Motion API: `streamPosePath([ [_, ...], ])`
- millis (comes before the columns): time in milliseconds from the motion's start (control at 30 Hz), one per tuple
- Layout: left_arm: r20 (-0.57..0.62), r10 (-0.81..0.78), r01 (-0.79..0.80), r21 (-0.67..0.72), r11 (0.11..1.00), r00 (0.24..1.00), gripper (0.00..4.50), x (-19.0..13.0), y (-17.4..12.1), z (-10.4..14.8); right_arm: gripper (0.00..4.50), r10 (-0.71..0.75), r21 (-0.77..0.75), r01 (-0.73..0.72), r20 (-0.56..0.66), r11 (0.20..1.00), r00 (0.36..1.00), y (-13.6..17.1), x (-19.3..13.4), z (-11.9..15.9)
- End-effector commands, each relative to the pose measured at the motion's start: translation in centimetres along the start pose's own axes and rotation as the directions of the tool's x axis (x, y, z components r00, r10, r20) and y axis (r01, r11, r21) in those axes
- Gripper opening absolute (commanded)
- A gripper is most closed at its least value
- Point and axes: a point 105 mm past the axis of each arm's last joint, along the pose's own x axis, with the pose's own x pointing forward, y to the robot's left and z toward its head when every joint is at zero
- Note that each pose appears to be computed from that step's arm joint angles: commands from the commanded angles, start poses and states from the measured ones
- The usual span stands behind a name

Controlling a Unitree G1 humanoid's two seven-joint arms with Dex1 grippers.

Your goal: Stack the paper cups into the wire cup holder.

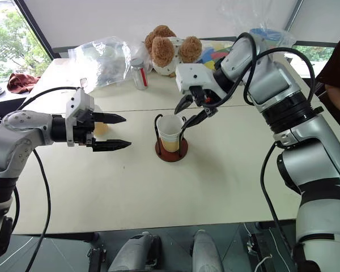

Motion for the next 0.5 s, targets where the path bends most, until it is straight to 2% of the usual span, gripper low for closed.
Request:
streamPosePath([
  [33,0.022,0.187,-0.188,0.12,0.975,0.982,4.5,-3.1,3.1,2.1,2.36,-0.203,0.1,0.184,0.242,0.978,0.949,-1.9,-4.8,4.1],
  [133,-0.042,0.283,-0.271,0.184,0.945,0.958,4.5,-5.1,4.9,1.9,2.36,-0.257,0.252,0.155,0.448,0.955,0.856,-0.8,-6.4,5.9],
  [233,-0.122,0.323,-0.291,0.224,0.93,0.939,4.5,-6.8,6.0,1.4,2.36,-0.335,0.354,0.153,0.539,0.923,0.773,0.9,-6.2,6.0],
  [367,-0.24,0.377,-0.308,0.28,0.909,0.895,4.5,-8.9,8.1,-0.4,2.36,-0.463,0.47,0.22,0.501,0.855,0.731,2.3,-3.4,4.2],
  [500,-0.279,0.4,-0.332,0.261,0.907,0.873,4.5,-10.0,10.1,-2.0,2.36,-0.515,0.534,0.259,0.412,0.805,0.751,4.2,-0.6,2.4],
])
